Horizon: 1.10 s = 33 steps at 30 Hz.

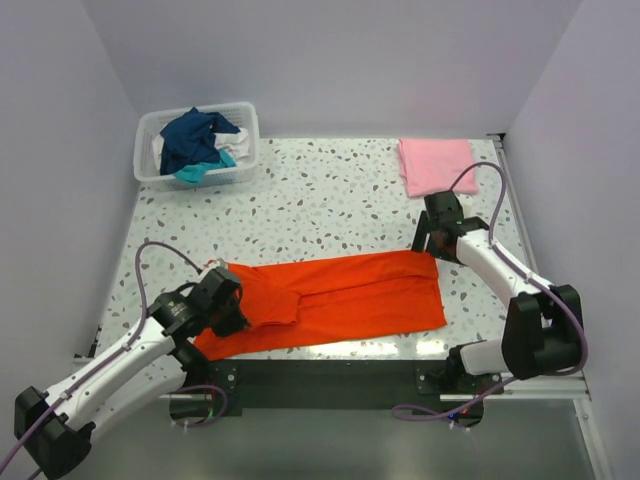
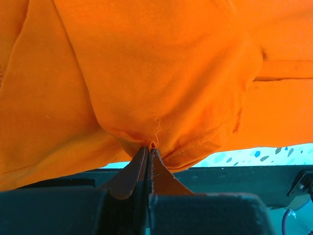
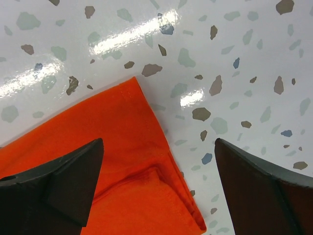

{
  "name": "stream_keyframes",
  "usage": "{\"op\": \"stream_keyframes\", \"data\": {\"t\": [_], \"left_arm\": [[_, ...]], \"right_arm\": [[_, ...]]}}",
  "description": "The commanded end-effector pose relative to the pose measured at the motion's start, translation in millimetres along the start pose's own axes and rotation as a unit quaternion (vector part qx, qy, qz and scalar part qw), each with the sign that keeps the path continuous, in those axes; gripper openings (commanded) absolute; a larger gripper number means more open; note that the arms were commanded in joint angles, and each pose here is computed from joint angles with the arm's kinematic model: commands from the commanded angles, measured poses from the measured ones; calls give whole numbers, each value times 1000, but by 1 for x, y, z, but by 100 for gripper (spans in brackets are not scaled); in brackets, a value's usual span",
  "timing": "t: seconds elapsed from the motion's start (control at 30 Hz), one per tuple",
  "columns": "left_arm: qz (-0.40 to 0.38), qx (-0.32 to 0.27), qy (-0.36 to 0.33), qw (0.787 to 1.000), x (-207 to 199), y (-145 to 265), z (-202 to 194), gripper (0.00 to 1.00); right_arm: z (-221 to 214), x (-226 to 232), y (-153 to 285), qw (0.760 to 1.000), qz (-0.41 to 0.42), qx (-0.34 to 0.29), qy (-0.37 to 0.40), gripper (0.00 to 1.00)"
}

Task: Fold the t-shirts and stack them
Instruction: Fold the tshirt

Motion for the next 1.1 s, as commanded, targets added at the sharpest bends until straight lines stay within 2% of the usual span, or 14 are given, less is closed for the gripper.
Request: {"op": "stream_keyframes", "data": {"t": [0.0, 0.03, 0.07, 0.1, 0.2, 0.23, 0.3, 0.33, 0.47, 0.5, 0.67, 0.83, 0.97, 1.07], "left_arm": [[-11, 18, -24, 999, -4, 2, -4, 0], [-10, 26, -28, 999, -6, 2, -6, 4], [-8, 28, -33, 999, -6, 3, -6, 19], [-1, 31, -39, 999, -4, 3, -7, 30], [13, 42, -56, 997, -3, 7, -7, 57], [11, 34, -60, 998, -7, 11, -3, 74], [4, 20, -62, 998, -14, 18, 3, 89], [3, 7, -60, 998, -16, 20, 7, 100], [-23, -19, -49, 998, -34, 16, 17, 100], [-35, -24, -43, 998, -42, 12, 19, 100], [0, -22, -25, 999, -54, -28, 23, 100], [15, 12, -11, 1000, -59, -66, 26, 100], [-10, 14, 17, 1000, -65, -84, 46, 100], [-9, 4, 9, 1000, -69, -96, 58, 100]], "right_arm": [[23, -7, 20, 999, 1, -43, -21, 99], [24, -7, 21, 999, 2, -44, -21, 99], [24, -7, 23, 999, 2, -45, -21, 99], [25, -8, 24, 999, 3, -45, -19, 99], [27, -8, 27, 999, 6, -49, -18, 99], [27, -9, 27, 999, 4, -49, -21, 99], [29, -10, 30, 998, 7, -60, -27, 99], [30, -8, 32, 998, 14, -63, -27, 99], [33, 9, 40, 993, 92, -76, -7, 99], [30, 27, 43, 985, 159, -72, 7, 99], [12, 78, 46, 951, 299, -54, 61, 99], [-10, 113, 31, 950, 294, -16, 104, 99], [-30, 124, 8, 954, 284, 39, 93, 99], [-46, 124, 2, 954, 278, 61, 96, 99]]}}
Point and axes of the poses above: each gripper's point midway between its finger pads, its own y axis back along the fingers, its own x axis along the line the jaws close on, z = x × y, the point moved 4 cm from there along y, back along the fingers, and after that the axes turned 10 degrees about y, right-handed, at the moved point
